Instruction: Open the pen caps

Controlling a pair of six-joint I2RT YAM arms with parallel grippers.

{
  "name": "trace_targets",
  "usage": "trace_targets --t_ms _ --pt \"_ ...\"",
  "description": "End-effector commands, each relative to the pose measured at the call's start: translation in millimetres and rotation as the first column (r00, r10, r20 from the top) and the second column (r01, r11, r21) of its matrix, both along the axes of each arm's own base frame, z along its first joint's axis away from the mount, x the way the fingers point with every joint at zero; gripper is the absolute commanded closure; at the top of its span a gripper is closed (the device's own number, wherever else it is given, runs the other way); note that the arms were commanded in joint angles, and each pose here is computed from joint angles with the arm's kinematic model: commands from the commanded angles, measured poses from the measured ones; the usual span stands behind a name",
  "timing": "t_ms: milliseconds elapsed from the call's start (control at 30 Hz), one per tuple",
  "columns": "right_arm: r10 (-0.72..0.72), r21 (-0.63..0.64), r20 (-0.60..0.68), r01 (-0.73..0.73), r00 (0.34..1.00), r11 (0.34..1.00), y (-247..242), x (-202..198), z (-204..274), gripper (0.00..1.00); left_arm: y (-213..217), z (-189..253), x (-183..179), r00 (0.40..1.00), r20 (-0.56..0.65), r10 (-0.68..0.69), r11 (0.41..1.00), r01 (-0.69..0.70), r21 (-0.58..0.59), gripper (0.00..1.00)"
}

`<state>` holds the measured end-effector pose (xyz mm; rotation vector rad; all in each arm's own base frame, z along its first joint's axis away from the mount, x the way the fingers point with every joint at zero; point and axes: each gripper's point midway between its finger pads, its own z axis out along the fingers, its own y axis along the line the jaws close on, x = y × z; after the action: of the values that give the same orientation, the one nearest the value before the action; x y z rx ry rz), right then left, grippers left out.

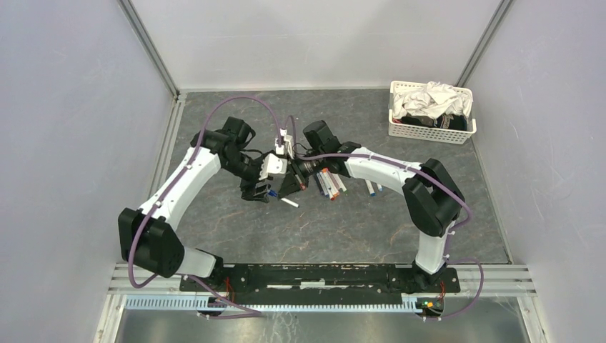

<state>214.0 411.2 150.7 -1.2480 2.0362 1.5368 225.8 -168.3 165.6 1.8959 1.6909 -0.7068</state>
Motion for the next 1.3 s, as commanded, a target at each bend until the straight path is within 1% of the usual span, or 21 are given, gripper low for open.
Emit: trace_targets --t_ms 0,133,167,233,333,400,433,500,533,600,667,733,767,867,1033,1100,1267 --pt "0.037 0.151 0.004 -0.037 0.999 0.988 4.4 0.9 46.6 1.0 -0.4 -1.7 -3.9 0.996 0.069 -0.06 0.998 0.06 0.01 0.23" --pt "0.055 0.158 -0.02 -0.051 0.998 0.986 5.9 1.2 52.2 1.0 -6.1 1.4 -5.3 0.989 0.122 -0.083 0.996 0.084 -0.003 0.23" --pt "0.055 0.158 -0.024 -0.051 0.998 0.986 6.2 1.4 52.7 1.0 -7.8 2.3 -5.0 0.987 0.138 -0.088 0.996 0.09 -0.005 0.25" --pt "0.062 0.154 -0.043 -0.055 0.997 0.987 7.0 1.2 51.7 1.0 -10.9 3.1 -3.9 0.983 0.158 -0.094 0.995 0.096 -0.003 0.36" --pt "0.063 0.126 -0.07 -0.054 0.996 0.991 7.5 3.3 42.3 1.0 -14.1 0.1 -2.7 0.981 0.162 -0.104 0.995 0.103 0.014 0.59" --pt "0.063 0.108 -0.086 -0.054 0.994 0.993 8.1 3.3 36.7 0.99 -15.4 -2.8 -2.4 0.981 0.158 -0.109 0.994 0.107 0.027 0.7" --pt "0.064 0.103 -0.093 -0.055 0.994 0.993 8.0 2.6 34.2 0.96 -15.9 -3.8 -2.6 0.981 0.156 -0.113 0.993 0.109 0.032 0.76" --pt "0.058 0.095 -0.097 -0.049 0.994 0.994 7.2 2.4 31.6 0.78 -17.0 -5.3 -1.9 0.982 0.151 -0.114 0.993 0.109 0.04 0.9" --pt "0.061 0.093 -0.098 -0.052 0.993 0.994 6.3 1.2 29.8 0.72 -17.2 -6.0 -0.4 0.982 0.152 -0.11 0.993 0.105 0.046 0.97" --pt "0.062 0.088 -0.097 -0.053 0.993 0.995 3.5 -1.2 25.7 0.66 -16.2 -5.6 2.7 0.982 0.16 -0.099 0.994 0.092 0.054 0.98" --pt "0.06 0.084 -0.097 -0.051 0.993 0.995 1.2 -3.1 22.8 0.67 -15.5 -5.2 3.6 0.982 0.163 -0.097 0.994 0.089 0.058 0.98" --pt "0.061 0.08 -0.104 -0.053 0.993 0.995 0.3 -4.9 21.0 0.71 -15.6 -4.9 3.9 0.982 0.164 -0.097 0.994 0.088 0.058 0.98" --pt "0.06 0.078 -0.102 -0.052 0.993 0.996 0.1 -4.3 20.7 0.76 -15.2 -5.0 4.1 0.982 0.164 -0.095 0.994 0.087 0.059 0.98" --pt "0.047 0.057 -0.091 -0.042 0.995 0.997 -4.5 -2.2 17.4 1.0 -11.6 -6.2 6.4 0.979 0.176 -0.098 0.993 0.085 0.082 0.98" --pt "0.002 -0.039 -0.073 -0.005 0.997 0.999 -26.7 -2.6 -5.5 1.0 9.2 -14.1 17.7 0.97 0.215 -0.11 0.979 0.069 0.192 0.98" --pt "-0.017 -0.105 -0.061 0.01 0.998 0.994 -38.6 -4.1 -20.9 1.0 22.5 -17.7 26.7 0.967 0.231 -0.109 0.97 0.052 0.239 0.98" --pt "-0.078 -0.207 -0.047 0.066 0.996 0.976 -69.1 -10.8 -51.5 1.0 53.8 -15.9 56.5 0.958 0.281 -0.062 0.96 -0.02 0.28 0.98"
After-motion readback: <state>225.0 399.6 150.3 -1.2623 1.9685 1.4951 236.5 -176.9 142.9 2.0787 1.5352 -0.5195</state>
